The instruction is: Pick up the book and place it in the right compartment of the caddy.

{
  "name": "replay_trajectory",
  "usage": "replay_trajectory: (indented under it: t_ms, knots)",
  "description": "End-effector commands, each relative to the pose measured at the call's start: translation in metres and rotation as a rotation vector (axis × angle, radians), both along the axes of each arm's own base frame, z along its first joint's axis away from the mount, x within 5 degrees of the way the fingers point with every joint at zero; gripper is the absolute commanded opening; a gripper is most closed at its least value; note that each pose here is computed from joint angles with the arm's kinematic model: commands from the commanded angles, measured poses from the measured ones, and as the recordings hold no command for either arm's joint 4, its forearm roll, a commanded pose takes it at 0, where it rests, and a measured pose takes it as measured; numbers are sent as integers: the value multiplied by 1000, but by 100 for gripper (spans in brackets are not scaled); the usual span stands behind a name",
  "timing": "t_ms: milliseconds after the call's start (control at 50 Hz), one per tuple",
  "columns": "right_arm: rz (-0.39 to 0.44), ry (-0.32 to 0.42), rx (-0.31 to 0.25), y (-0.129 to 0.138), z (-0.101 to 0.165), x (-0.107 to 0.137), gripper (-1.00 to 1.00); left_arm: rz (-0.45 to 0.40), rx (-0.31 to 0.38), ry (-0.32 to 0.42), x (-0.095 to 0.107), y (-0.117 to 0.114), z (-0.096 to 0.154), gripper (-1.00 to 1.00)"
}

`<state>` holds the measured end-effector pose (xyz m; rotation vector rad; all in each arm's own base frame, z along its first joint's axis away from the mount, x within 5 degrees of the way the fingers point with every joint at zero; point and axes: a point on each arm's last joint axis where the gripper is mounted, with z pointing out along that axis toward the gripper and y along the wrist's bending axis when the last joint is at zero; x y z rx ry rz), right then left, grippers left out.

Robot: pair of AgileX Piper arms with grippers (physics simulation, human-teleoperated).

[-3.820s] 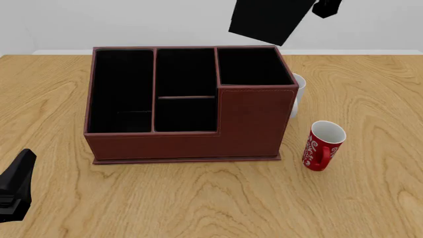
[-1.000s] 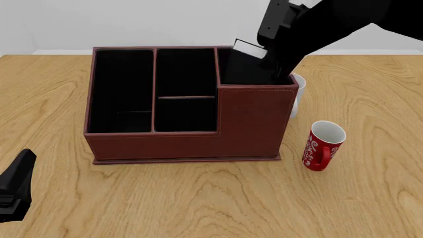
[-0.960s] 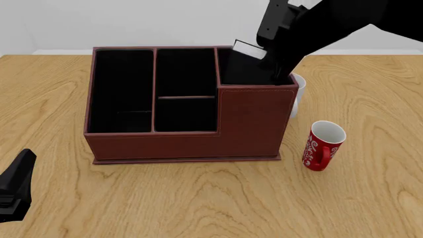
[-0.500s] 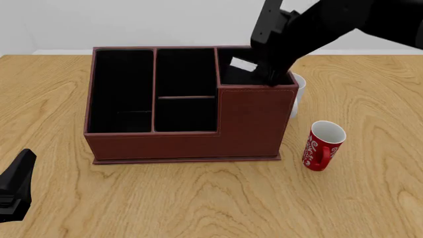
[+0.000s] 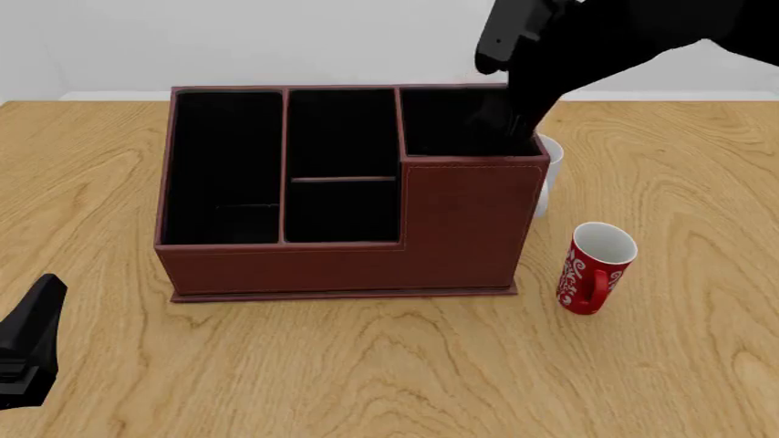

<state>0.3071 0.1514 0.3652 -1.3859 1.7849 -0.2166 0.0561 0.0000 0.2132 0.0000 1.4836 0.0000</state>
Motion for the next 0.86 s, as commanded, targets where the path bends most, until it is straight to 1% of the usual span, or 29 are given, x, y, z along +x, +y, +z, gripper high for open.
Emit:
replay_trajectory:
  t_ms: [20,60,80,100,140,160,200,220,240,300,340,380,400,460,480,520,540,580,600,640,660,680,700,740,760,780,820,840,860]
  knots:
    - [29,-97,45,-10,17,-39,100,0,0,0,0,0,0,100]
    - [43,-135,31,-17,12,-47,100,0,0,0,0,0,0,100]
    - [31,-142,51,-17,16,-47,100,0,0,0,0,0,0,100]
    - [46,-133,47,-16,12,-54,100,0,0,0,0,0,0,100]
    - [28,-177,34,-26,7,-50,100,0,0,0,0,0,0,100]
    - [35,-184,55,-26,5,-60,100,0,0,0,0,0,0,100]
    - [26,-207,37,-32,0,-57,100,0,0,0,0,0,0,100]
    - [16,-228,74,-33,4,-64,100,0,0,0,0,0,0,100]
    - [-5,-263,74,-40,2,-61,100,0,0,0,0,0,0,100]
    - [-29,-319,105,-48,2,-67,100,0,0,0,0,0,0,100]
    - [-31,-341,114,-52,0,-75,100,0,0,0,0,0,0,100]
    - [-44,-353,169,-53,10,-84,100,0,0,0,0,0,0,100]
    - [-37,-367,158,-55,5,-88,100,0,0,0,0,0,0,100]
    - [-40,-393,201,-58,7,-101,100,0,0,0,0,0,0,100]
    - [-29,-402,196,-59,2,-106,100,0,0,0,0,0,0,100]
    - [-35,-421,236,-61,2,-114,100,0,0,0,0,0,0,100]
    - [-39,-425,235,-63,-2,-115,100,0,0,0,0,0,0,100]
    - [-59,-427,297,-65,-1,-121,100,0,0,0,0,0,0,100]
    - [-44,-428,280,-64,-10,-124,100,0,0,0,0,0,0,100]
    - [-70,-440,337,-68,-6,-129,100,0,0,0,0,0,0,100]
    - [-65,-436,349,-68,-8,-133,100,0,0,0,0,0,0,100]
    - [-94,-458,385,-74,-4,-136,100,0,0,0,0,0,0,100]
    - [-105,-455,417,-75,-5,-139,100,0,0,0,0,0,0,100]
    - [-100,-460,425,-76,-8,-143,100,0,0,0,0,0,0,100]
    - [-123,-458,471,-79,-8,-147,100,0,0,0,0,0,0,100]
    - [-110,-440,463,-77,-15,-149,100,0,0,0,0,0,0,100]
    - [-149,-441,534,-83,-14,-155,100,0,0,0,0,0,0,100]
    - [-141,-426,527,-82,-22,-157,100,0,0,0,0,0,0,100]
    - [-149,-434,546,-85,-24,-161,100,0,0,0,0,0,0,100]
